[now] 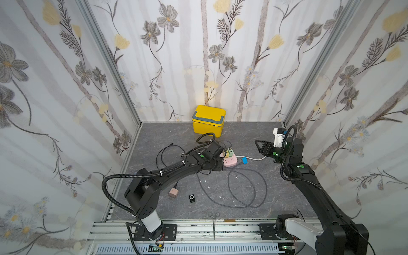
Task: Charge mp3
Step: Place the MP3 player at the center of the board.
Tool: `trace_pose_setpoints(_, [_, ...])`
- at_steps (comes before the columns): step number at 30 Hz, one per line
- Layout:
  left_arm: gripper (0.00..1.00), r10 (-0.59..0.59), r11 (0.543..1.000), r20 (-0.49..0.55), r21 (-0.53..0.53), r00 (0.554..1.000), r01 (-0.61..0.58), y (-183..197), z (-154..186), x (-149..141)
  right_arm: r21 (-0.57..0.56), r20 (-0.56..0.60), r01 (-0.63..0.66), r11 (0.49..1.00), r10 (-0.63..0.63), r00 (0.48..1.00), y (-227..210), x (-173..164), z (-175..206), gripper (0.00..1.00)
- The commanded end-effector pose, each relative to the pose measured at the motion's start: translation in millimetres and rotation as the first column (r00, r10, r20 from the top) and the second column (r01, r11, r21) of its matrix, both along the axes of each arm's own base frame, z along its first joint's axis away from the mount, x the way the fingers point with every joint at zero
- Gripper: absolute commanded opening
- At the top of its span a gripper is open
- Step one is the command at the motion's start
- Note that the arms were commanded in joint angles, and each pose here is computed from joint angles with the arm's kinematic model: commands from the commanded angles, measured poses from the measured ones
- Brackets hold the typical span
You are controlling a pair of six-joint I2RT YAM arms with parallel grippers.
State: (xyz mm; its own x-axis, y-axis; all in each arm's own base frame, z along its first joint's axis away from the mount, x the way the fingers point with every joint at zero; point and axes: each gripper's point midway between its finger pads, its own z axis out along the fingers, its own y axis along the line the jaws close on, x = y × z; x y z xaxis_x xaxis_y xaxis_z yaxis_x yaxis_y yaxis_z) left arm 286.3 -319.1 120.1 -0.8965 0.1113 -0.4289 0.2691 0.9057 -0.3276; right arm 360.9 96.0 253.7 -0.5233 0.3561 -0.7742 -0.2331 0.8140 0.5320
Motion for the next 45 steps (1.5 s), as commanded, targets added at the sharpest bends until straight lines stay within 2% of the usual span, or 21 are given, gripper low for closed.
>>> trace_pose_setpoints(1, [0.15,0.061,0.998,-0.019,0.033,0.998,-0.06,15.8,-23.0,1.8,0.026,0.026,-0.035,0.999,0.034,0.999,7.2,3.1,6.5,0.6])
trace_pose_setpoints(10, [0.18,0.128,0.985,-0.056,0.12,0.99,-0.12,28.7,-75.3,8.1,0.0,-0.027,-0.044,0.999,0.044,0.999,18.6,6.8,-11.1,0.6])
trace_pose_setpoints(22, [0.31,0.159,0.974,-0.079,0.173,0.984,-0.143,32.2,-99.3,10.5,-0.049,-0.058,-0.064,0.997,0.061,0.996,32.4,12.1,-26.0,0.59])
trace_pose_setpoints(25, [0.4,0.165,0.97,-0.079,0.193,0.983,-0.148,34.2,-100.4,11.5,-0.055,-0.062,-0.072,0.996,0.068,0.996,35.0,11.8,-28.0,0.59])
trace_pose_setpoints(29, [0.46,0.169,0.969,-0.077,0.194,0.983,-0.151,34.3,-98.1,12.2,-0.064,-0.062,-0.086,0.994,0.082,0.995,38.8,10.2,-29.4,0.59])
trace_pose_setpoints(33, [0.47,0.163,0.974,-0.063,0.169,0.985,-0.151,30.3,-87.9,14.8,-0.073,-0.067,-0.089,0.993,0.085,0.994,39.4,9.0,-31.5,0.59])
trace_pose_setpoints(36, [0.47,0.158,0.979,-0.039,0.14,0.987,-0.151,29.8,-67.5,15.6,-0.075,-0.066,-0.096,0.993,0.091,0.994,41.4,8.4,-31.0,0.59])
trace_pose_setpoints(41, [0.48,0.199,0.962,0.006,0.188,0.98,-0.196,61.4,-42.3,4.0,-0.076,-0.066,-0.122,0.99,0.118,0.991,52.1,7.5,-31.4,0.59])
trace_pose_setpoints(45, [0.51,0.236,0.938,0.013,0.259,0.972,-0.232,100.0,-39.6,-19.7,-0.072,-0.055,-0.157,0.985,0.153,0.987,65.6,5.0,-27.5,0.6])
